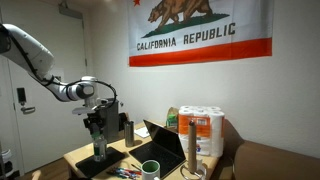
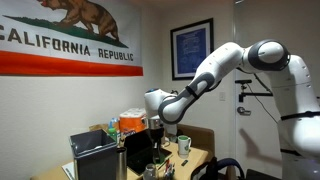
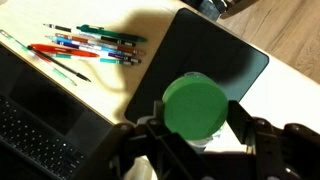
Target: Pick the green lid on the table and put it on the bottle
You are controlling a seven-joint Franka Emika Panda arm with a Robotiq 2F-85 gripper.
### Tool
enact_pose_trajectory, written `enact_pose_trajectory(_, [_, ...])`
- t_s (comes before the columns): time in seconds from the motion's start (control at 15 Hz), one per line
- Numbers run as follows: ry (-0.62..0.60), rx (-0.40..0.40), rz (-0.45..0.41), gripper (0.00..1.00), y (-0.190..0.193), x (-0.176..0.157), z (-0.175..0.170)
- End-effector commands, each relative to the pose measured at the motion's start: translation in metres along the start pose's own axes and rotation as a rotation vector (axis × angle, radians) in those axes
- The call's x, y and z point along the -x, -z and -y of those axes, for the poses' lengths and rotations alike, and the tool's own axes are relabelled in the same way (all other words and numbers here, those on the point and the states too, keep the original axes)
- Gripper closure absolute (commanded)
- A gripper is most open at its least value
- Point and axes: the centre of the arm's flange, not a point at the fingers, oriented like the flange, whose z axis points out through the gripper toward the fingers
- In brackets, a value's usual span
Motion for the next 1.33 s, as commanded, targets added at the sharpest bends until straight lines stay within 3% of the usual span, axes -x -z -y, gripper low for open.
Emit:
enact_pose_trajectory(0.0, [0.039, -0.032, -0.012, 0.61, -0.006, -0.008, -0.002])
enact_pose_trajectory(1.27, [0.104, -0.056, -0.061, 0.61, -0.022, -0.045, 0.0])
